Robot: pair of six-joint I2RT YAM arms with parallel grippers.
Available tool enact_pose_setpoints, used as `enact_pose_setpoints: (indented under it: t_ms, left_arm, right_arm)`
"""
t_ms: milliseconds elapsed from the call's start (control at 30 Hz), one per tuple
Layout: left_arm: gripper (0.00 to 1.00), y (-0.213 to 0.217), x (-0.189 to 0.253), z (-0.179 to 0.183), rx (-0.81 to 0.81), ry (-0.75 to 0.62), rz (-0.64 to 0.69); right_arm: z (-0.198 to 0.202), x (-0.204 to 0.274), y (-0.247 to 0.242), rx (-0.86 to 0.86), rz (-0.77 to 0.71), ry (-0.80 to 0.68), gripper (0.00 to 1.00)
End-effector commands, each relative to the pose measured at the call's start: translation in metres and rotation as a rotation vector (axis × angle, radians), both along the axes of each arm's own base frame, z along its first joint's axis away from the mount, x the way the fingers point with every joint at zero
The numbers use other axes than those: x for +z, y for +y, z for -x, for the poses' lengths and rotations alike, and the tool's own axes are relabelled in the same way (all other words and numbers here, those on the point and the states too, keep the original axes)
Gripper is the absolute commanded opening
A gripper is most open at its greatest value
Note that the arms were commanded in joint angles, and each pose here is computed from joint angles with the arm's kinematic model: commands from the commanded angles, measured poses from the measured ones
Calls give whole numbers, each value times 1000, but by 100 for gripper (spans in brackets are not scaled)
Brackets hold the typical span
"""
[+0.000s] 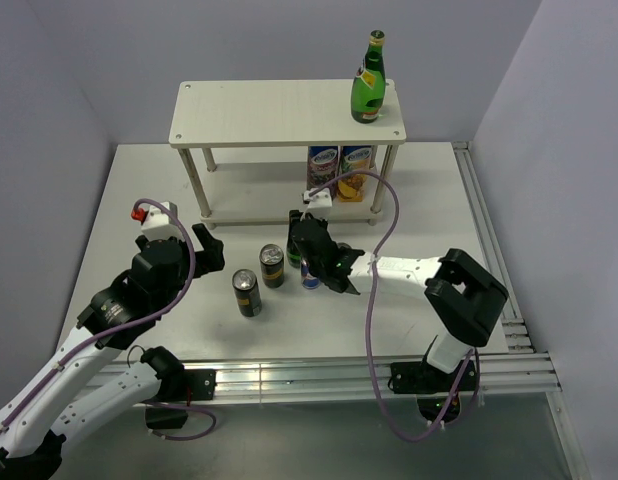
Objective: Place and organize the beverage onto the shelf
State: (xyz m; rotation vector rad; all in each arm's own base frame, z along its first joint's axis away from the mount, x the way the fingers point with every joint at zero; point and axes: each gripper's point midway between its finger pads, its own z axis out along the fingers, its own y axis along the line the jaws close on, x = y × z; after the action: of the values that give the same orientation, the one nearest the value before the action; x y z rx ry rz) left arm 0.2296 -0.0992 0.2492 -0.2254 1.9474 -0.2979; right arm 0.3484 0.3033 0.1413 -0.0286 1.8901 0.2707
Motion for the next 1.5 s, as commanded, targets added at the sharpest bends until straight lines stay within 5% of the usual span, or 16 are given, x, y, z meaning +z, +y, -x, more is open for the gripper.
enact_pose_setpoints:
  t_ms: [0, 33, 300, 700, 1033, 1467]
  left_arm:
    - [94, -4, 6, -3, -20, -25, 10]
    - [94, -4, 6, -3, -20, -25, 10]
    - [94, -5, 5, -4, -18, -21, 8]
    - [94, -4, 5, -3, -19, -21, 10]
    - [94, -4, 5, -3, -17, -19, 7]
    - [94, -3, 6, -3, -13, -22, 8]
  right_arm:
    - [-6, -7, -4, -43, -15, -12, 6]
    - [-6, -8, -4, -46, -13, -10, 0]
    - [-6, 19, -5, -39, -17, -34, 0]
    - [-3, 159, -27, -66, -59, -205, 0]
    - [-1, 216, -37, -79, -63, -276, 0]
    - [9, 398, -56, -70, -93, -453, 0]
